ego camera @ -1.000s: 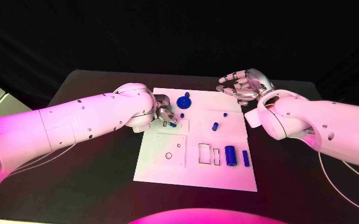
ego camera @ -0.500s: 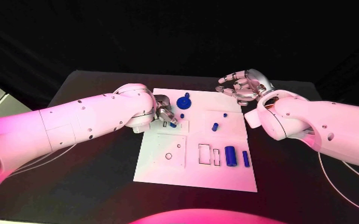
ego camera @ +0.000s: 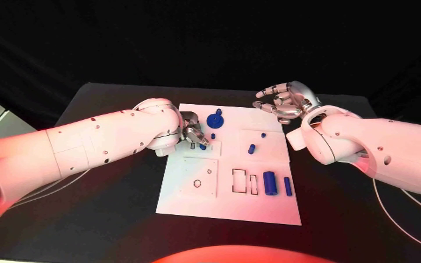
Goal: Assemble the parts on the task board
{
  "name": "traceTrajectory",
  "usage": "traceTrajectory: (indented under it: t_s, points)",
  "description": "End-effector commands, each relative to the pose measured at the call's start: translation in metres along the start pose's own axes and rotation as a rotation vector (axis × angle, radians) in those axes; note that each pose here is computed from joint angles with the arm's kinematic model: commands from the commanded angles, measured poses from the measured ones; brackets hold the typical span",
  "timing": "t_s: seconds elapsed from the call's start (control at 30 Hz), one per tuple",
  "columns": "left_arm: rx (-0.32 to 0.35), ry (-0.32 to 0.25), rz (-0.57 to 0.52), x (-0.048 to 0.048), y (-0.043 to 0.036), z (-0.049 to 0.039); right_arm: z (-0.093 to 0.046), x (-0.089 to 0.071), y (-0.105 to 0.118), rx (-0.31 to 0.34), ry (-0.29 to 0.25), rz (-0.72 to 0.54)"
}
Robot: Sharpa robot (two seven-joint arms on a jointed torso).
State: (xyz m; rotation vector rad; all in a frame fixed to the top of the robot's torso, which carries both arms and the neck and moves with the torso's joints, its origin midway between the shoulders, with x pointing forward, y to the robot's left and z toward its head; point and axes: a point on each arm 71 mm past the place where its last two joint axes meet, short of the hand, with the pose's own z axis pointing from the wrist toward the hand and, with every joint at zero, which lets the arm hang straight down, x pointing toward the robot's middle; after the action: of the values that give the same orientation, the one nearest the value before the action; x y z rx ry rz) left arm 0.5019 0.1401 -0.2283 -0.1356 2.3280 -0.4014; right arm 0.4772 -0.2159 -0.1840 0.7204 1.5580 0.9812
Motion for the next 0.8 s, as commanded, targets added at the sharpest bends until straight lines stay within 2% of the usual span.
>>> traceTrajectory:
  t_s: [0.03,0.8]
  points:
    - [-0.011,0.024,0.007,0.0029,0.0015,0.0011,-0.0004,0.0010,0.0011,-0.013,0.010,-0.006]
    - [-0.015,0.031,0.001,0.0028,0.0024,0.0020,-0.0014,-0.0004,0.0008,-0.011,0.007,-0.006]
